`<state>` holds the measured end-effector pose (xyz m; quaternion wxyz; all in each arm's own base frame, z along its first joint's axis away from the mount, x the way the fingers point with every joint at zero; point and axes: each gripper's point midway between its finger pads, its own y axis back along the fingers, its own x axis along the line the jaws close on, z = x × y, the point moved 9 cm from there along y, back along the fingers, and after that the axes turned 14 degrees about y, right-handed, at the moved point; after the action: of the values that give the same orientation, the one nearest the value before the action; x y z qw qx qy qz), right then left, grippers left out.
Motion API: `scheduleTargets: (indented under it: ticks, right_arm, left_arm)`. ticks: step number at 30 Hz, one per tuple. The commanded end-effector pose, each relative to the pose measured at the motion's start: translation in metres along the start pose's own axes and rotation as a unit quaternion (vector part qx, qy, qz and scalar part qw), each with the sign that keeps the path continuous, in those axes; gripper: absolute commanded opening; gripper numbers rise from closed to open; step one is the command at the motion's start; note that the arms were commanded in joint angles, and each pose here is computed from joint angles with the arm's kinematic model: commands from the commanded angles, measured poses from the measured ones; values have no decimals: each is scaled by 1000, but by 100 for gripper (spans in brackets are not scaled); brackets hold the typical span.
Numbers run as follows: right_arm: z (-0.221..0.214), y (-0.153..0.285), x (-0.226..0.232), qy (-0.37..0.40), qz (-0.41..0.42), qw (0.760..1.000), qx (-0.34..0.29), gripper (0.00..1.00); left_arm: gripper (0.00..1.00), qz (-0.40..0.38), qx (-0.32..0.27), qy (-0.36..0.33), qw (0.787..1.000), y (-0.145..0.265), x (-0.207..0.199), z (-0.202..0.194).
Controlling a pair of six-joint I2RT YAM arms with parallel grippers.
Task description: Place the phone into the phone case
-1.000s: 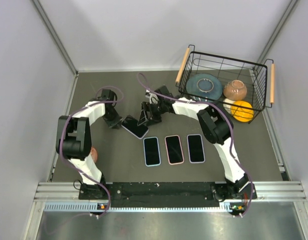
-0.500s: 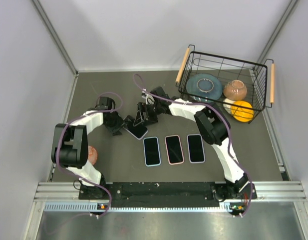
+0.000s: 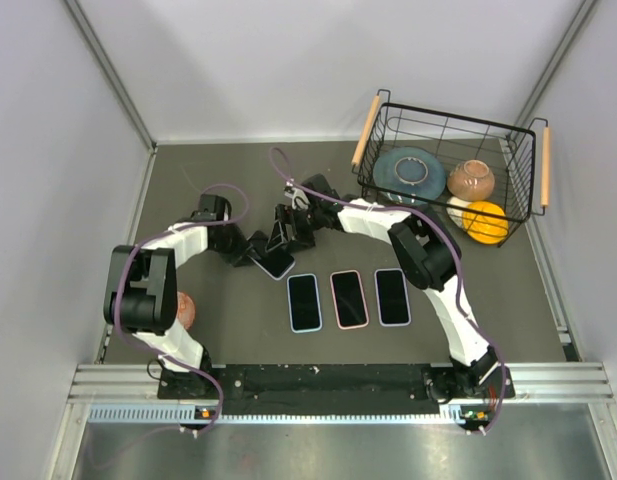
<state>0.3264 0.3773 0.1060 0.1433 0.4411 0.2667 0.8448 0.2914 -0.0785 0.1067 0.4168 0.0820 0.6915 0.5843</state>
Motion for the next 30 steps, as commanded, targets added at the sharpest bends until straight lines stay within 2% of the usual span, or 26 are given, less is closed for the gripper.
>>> scheduleTargets:
  ticks: [1, 3, 7, 11, 13, 14, 16, 27, 29, 30]
  right_arm:
    - [-2, -6, 19, -10, 50, 999, 5, 76]
    - [0, -7, 21, -12, 67, 998, 1, 76]
    - [2, -9, 28, -26, 113, 993, 3, 75]
    - [2, -10, 31, -28, 148, 989, -3, 66]
    - [2, -9, 34, -30, 169, 985, -5, 63]
    - [0, -8, 33, -32, 170, 985, -4, 63]
    - [-1, -8, 34, -31, 171, 985, -5, 61]
    - [-2, -6, 36, -32, 186, 982, -13, 36]
    - [-3, -5, 36, -32, 188, 981, -12, 36]
    - [-3, -4, 37, -28, 190, 981, -14, 39]
  left_arm:
    - [23, 23, 18, -4, 1000, -13, 13, -5]
    - [18, 20, 21, -5, 1000, -13, 13, -4]
    - [25, -14, 43, -14, 999, -11, 9, -3]
    - [21, -29, 64, -6, 997, -12, 13, 1]
    - [23, -34, 69, 0, 997, -11, 16, 4]
    - [31, -35, 71, -2, 997, -10, 16, 4]
    - [37, -33, 64, -13, 997, -7, 15, 6]
    - [36, 1, 47, -21, 999, -3, 18, 11]
    - [36, 9, 44, -21, 999, -3, 20, 12]
    - [36, 9, 41, -23, 999, -3, 19, 13]
